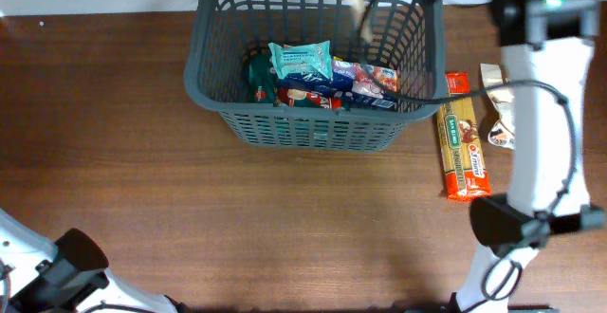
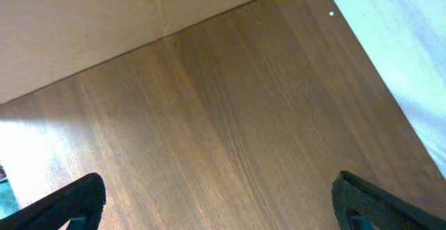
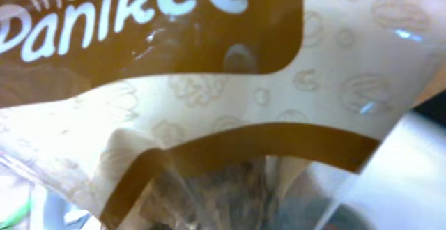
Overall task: Pack container
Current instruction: 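Lift the PanTree bag over the basket and release it inside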
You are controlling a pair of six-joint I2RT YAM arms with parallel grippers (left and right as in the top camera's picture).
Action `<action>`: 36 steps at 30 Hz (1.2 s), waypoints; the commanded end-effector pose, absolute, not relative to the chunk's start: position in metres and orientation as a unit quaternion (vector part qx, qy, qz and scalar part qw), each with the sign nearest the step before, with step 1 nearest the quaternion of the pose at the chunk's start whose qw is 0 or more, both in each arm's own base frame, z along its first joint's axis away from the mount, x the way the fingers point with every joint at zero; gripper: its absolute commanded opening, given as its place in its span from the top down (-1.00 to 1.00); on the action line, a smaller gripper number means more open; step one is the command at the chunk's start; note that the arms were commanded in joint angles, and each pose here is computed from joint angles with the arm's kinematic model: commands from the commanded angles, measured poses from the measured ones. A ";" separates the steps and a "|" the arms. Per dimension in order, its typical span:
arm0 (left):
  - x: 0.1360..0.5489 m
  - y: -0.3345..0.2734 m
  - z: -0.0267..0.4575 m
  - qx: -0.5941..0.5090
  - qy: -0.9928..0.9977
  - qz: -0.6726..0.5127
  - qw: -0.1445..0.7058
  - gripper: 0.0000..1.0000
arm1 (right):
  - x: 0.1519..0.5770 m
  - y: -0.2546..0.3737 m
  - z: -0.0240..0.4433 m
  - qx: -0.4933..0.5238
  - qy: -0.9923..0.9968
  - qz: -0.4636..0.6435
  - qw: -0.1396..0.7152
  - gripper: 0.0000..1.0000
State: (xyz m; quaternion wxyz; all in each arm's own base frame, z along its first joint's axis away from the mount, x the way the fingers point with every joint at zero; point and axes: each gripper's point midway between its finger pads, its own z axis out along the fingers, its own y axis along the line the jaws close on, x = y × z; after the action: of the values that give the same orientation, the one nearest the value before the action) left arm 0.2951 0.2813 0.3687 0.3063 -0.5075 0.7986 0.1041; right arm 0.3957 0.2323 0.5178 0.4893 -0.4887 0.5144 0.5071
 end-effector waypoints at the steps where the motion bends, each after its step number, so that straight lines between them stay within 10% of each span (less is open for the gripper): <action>1: 0.300 0.276 0.369 -0.487 0.812 0.087 0.311 -0.99 | 0.429 0.242 0.448 -0.473 0.529 0.581 0.399 0.93; 14: 0.301 0.274 0.369 -0.484 0.813 0.082 0.312 -0.99 | 0.496 0.263 0.325 -0.357 0.638 0.618 0.289 0.90; 16: 0.301 0.275 0.369 -0.484 0.813 0.082 0.313 -0.99 | 0.499 0.262 0.318 -0.341 0.656 0.610 0.284 -0.44; 18: 0.302 0.275 0.370 -0.484 0.813 0.082 0.314 -0.99 | 0.500 0.262 0.318 -0.339 0.659 0.608 0.284 -0.98; 36: 0.302 0.275 0.370 -0.484 0.812 0.082 0.315 -0.99 | 0.512 0.244 0.311 -0.287 0.762 0.486 0.318 -0.98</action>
State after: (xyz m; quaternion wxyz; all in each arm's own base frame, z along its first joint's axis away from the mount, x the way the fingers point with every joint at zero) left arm 0.3024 0.2756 0.3692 0.3134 -0.4914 0.8083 0.0834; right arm 0.5154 0.2521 0.2742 0.2526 -0.2660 0.7450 0.5572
